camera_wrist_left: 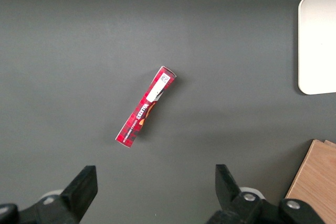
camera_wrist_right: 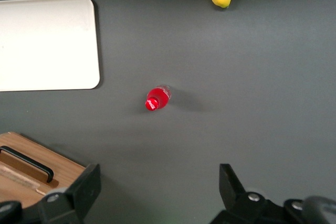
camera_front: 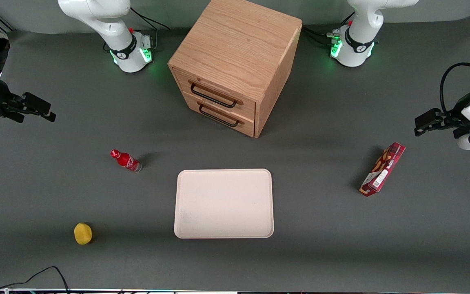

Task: Open upper drawer
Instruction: 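Move the right gripper toward the upper drawer's black handle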

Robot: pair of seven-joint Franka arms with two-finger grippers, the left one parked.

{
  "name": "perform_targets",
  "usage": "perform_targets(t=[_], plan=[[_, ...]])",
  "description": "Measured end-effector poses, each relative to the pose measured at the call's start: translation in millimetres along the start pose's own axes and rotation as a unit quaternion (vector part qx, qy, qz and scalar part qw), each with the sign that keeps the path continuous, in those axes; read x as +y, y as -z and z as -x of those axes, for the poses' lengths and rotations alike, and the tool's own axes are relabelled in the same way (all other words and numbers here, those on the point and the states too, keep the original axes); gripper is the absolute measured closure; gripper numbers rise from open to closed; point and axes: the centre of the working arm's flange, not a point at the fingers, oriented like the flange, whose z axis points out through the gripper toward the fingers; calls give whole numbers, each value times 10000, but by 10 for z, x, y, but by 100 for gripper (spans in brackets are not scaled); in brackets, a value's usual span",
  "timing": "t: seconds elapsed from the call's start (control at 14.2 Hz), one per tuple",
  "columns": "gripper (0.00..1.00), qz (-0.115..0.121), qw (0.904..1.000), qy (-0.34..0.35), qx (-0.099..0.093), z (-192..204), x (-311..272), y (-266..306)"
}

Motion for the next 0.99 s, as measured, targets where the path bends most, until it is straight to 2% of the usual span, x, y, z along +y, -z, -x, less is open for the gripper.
perform_targets(t=[0.57,0.78,0.99], plan=[[0,9,9999,129,-67,47,-140,32],[0,28,9986,509,-105,86,-558,-10],[0,11,9937,1086,-274,147,-1197,-197]])
